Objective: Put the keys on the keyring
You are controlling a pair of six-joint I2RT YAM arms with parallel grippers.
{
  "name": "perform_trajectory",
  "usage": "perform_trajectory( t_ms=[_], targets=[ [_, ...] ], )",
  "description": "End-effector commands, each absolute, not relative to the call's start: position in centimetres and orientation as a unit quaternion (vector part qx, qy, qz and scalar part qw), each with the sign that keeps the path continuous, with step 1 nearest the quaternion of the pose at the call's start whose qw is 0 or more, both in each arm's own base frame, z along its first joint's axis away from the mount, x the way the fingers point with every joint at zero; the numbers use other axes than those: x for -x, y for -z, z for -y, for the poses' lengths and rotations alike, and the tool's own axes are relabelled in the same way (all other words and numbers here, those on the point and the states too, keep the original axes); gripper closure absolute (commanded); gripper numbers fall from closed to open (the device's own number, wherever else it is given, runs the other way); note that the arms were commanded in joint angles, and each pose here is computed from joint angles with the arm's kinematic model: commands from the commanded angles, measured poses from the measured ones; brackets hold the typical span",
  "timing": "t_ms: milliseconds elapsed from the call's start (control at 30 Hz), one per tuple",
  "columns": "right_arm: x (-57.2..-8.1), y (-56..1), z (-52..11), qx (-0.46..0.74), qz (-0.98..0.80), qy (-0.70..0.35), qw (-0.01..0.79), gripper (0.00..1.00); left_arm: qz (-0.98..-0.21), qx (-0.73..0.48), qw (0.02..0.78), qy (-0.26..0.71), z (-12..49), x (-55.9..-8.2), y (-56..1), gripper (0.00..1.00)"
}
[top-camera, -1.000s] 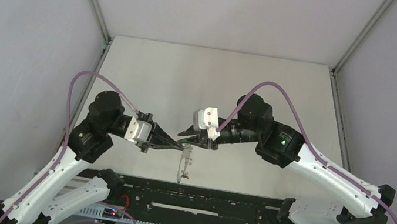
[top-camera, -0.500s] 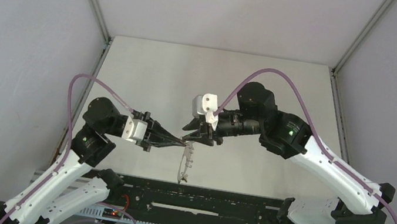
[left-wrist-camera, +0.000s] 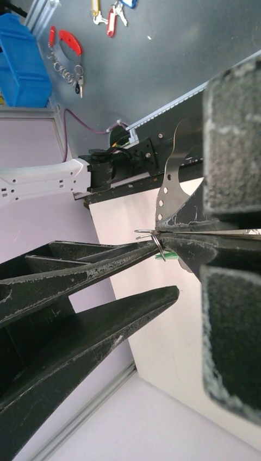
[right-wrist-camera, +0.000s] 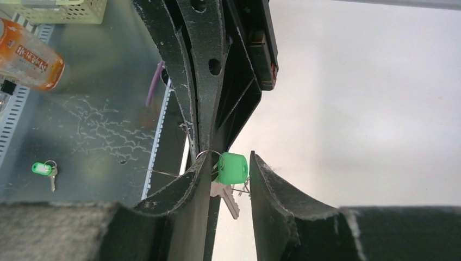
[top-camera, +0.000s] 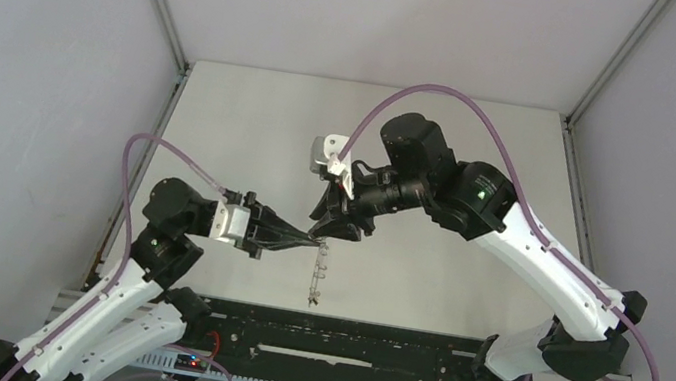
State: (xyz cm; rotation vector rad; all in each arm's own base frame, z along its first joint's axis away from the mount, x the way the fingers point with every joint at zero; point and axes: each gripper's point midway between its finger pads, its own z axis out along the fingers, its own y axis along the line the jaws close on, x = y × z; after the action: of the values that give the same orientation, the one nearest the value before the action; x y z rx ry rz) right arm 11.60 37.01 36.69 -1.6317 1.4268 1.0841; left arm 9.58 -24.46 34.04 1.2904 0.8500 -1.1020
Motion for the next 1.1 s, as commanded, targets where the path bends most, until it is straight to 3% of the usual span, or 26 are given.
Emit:
perform_trajectory(
  t_ms=[0, 500, 800, 1067],
  targets=[
    [-11.8, -38.1, -36.1, 0.606, -0.572, -0.429, 0.349, 0.59, -0.331, -0.531, 0.633, 0.457, 24.2, -9.7, -36.8, 1.0],
    [-14.1, -39.4, -36.8, 0.576, -0.607, -0.421, 0.35, 0.57, -0.336, -0.474, 0.675, 0.454, 23.5, -10.4, -37.6, 1.0],
    [-18.1, -44.4, -36.1, 0.494, -0.603, -0.433, 0.453, 0.41, -0.335, -0.466, 0.68, 0.456, 23.3, -10.2, -37.2, 1.0],
    [-15.3, -44.2, -34.4, 0.55, -0.539, -0.421, 0.48, 0.35, -0.349, -0.442, 0.69, 0.455, 22.9, -10.6, -37.6, 1.0]
  ],
)
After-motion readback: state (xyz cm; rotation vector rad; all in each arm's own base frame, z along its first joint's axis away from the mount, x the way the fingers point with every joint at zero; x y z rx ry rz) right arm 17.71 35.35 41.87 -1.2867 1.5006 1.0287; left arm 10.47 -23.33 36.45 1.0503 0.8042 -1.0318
